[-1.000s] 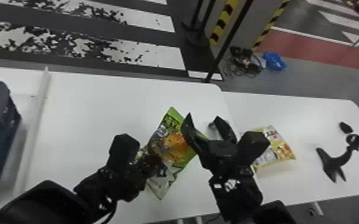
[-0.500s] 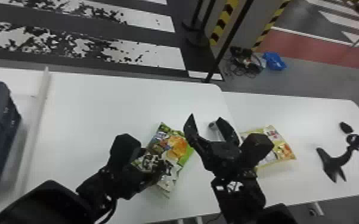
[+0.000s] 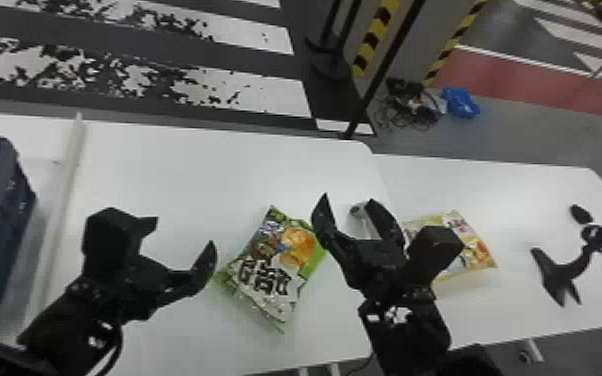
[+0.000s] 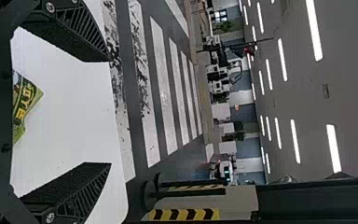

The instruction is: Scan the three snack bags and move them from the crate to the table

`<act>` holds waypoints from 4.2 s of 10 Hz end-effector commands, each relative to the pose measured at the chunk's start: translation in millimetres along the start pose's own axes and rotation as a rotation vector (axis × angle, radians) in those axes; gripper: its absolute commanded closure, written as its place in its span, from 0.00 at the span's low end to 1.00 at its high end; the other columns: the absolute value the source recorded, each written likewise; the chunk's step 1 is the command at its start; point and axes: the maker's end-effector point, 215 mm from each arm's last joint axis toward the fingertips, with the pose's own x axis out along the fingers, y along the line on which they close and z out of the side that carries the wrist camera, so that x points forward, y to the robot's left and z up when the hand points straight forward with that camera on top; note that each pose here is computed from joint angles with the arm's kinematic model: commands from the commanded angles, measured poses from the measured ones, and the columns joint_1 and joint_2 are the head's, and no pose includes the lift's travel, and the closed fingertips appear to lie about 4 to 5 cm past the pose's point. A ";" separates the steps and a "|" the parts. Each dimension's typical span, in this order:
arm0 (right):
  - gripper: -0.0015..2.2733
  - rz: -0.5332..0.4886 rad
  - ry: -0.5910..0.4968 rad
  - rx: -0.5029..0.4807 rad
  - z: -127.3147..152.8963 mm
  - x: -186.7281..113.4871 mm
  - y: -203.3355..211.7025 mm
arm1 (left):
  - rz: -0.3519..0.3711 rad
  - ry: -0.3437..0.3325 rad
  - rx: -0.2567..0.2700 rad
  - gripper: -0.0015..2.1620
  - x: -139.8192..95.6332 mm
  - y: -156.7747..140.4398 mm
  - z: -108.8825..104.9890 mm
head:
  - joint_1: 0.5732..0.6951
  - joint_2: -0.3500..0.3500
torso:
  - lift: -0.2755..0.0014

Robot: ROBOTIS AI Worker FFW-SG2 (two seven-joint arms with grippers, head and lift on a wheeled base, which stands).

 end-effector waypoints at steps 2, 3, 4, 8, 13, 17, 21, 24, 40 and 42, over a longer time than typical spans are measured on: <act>0.04 -0.001 0.030 -0.012 -11.5 -1.5 -3.3 | 0.161 -0.152 -0.020 0.01 -52.0 84.5 38.1 | 1.00 0.08 | 0.77; 0.04 0.020 0.102 -0.020 -33.5 -3.4 0.8 | 0.205 -0.183 -0.034 0.01 -68.1 109.7 42.2 | 1.00 0.15 | 0.77; 0.04 0.073 0.207 -0.022 -64.3 -8.7 10.9 | 0.248 -0.232 -0.044 0.01 -84.6 130.1 48.1 | 1.00 0.22 | 0.77; 0.04 0.249 0.434 -0.173 -120.1 -55.4 71.6 | 0.322 -0.337 -0.049 0.02 -115.4 160.5 62.0 | 1.00 0.45 | 0.77; 0.04 0.298 0.445 -0.624 -149.4 -59.5 118.6 | 0.342 -0.337 -0.061 0.02 -119.2 166.6 59.5 | 1.00 0.65 | 0.77; 0.04 0.228 0.453 -0.859 -194.8 -50.4 103.7 | 0.325 -0.346 -0.063 0.02 -121.5 165.0 62.6 | 1.00 0.65 | 0.77; 0.24 0.077 0.515 -1.057 -207.5 -44.1 55.8 | 0.286 -0.353 -0.063 0.02 -115.6 155.2 67.2 | 1.00 0.57 | 0.77; 0.99 0.052 0.491 -1.095 -197.5 -36.2 55.4 | 0.275 -0.347 -0.068 0.02 -113.9 152.8 64.2 | 1.00 0.51 | 0.77; 0.36 -0.009 0.265 0.681 -126.4 -43.9 -7.0 | 0.237 -0.347 -0.079 0.02 -102.0 135.1 62.6 | 1.00 0.32 | 0.77; 0.00 -0.095 0.272 0.641 -135.9 -51.4 -15.5 | 0.235 -0.347 -0.079 0.02 -101.7 134.3 62.6 | 1.00 0.32 | 0.77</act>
